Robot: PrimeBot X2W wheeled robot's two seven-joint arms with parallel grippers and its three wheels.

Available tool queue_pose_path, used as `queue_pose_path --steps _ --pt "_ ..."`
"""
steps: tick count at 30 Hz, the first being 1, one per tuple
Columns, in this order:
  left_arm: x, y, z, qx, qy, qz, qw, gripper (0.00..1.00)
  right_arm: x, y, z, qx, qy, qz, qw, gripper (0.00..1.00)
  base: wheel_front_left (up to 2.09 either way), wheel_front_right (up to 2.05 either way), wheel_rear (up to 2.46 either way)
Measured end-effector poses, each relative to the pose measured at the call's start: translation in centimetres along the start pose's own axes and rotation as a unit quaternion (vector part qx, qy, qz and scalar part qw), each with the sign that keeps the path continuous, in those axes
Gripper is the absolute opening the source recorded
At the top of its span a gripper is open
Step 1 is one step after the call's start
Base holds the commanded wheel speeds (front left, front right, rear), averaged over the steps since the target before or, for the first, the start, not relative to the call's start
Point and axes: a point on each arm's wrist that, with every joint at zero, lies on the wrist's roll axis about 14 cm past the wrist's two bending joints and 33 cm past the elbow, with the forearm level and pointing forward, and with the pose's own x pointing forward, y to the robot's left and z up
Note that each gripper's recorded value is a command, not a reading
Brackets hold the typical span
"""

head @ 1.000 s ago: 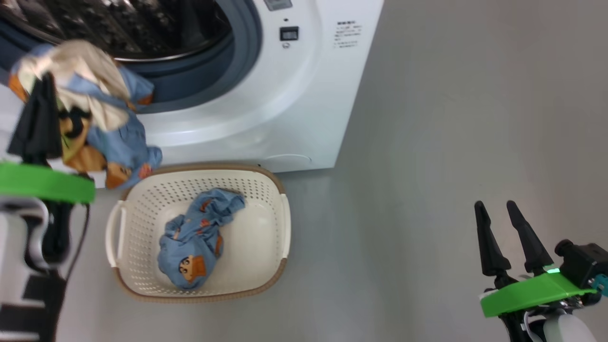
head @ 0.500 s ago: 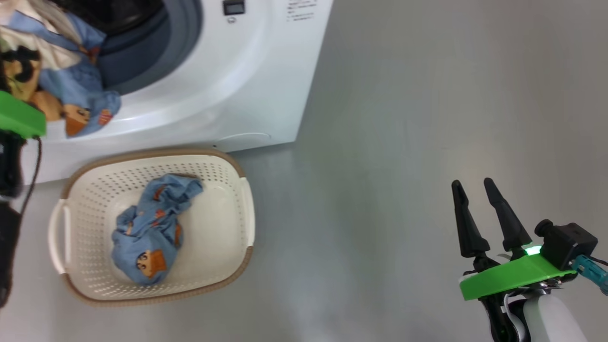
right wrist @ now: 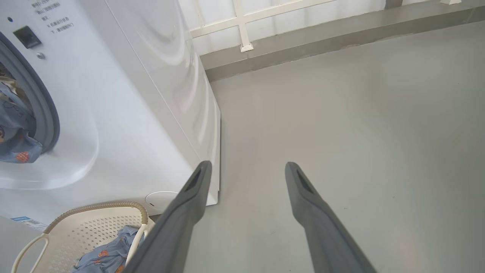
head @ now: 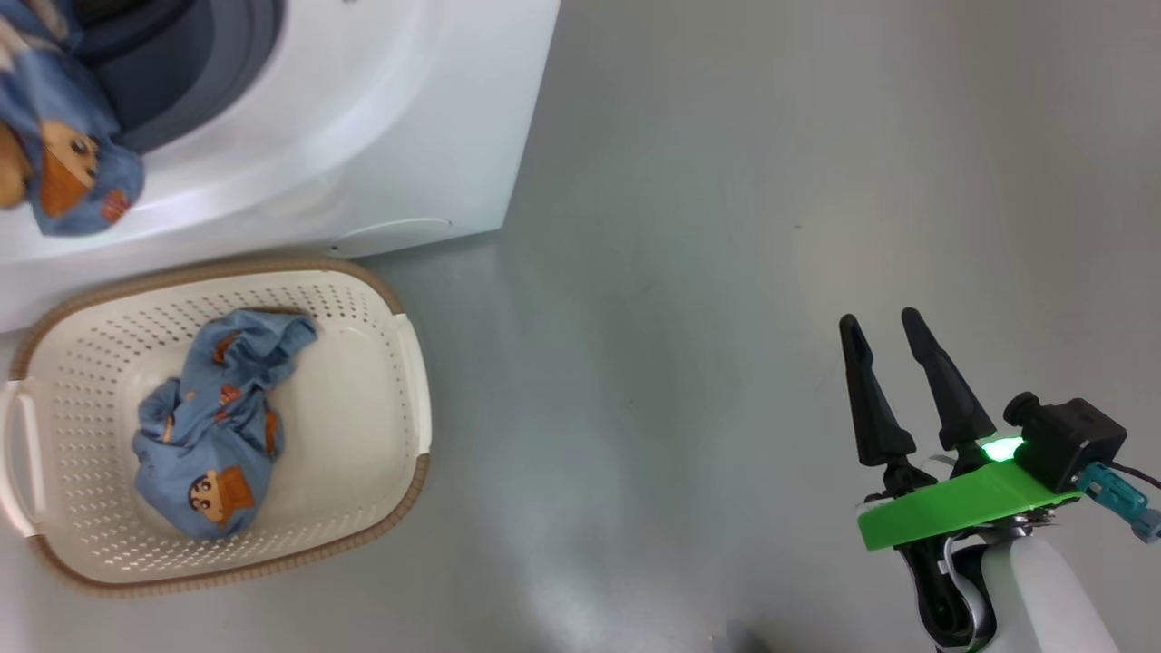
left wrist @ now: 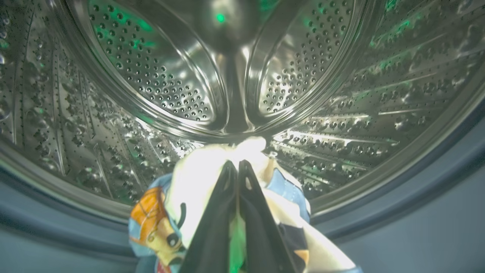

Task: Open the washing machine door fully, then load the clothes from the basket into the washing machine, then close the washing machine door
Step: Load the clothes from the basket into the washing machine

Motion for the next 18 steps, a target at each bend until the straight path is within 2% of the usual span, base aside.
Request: queue_pose_path --steps 10,11,12,13,18 --pt "2.5 0.8 6.3 0.017 -0.107 0.003 0.994 0.00 0.3 0.0 -0.7 -0.001 0.008 -0.003 1.000 1.00 0.00 0.00 0.00" --pt "2.6 0.9 6.1 0.020 -0.105 0.005 0.994 0.23 0.3 0.0 -0.7 -0.001 0.008 -0.004 1.000 1.00 0.00 0.00 0.00" --pt "2.6 0.8 5.6 0.029 -0.098 0.004 0.995 0.83 0.2 -0.1 -0.7 -0.002 0.009 -0.005 1.000 1.00 0.00 0.00 0.00" --pt "2.7 0.7 5.1 0.033 -0.093 0.004 0.995 1.00 0.2 -0.2 -0.7 -0.002 0.009 -0.006 1.000 1.00 0.00 0.00 0.00" --pt "2.7 0.7 3.4 0.023 -0.080 0.012 0.996 1.00 0.6 -0.1 -0.5 -0.003 0.004 -0.005 1.000 1.00 0.00 0.00 0.00"
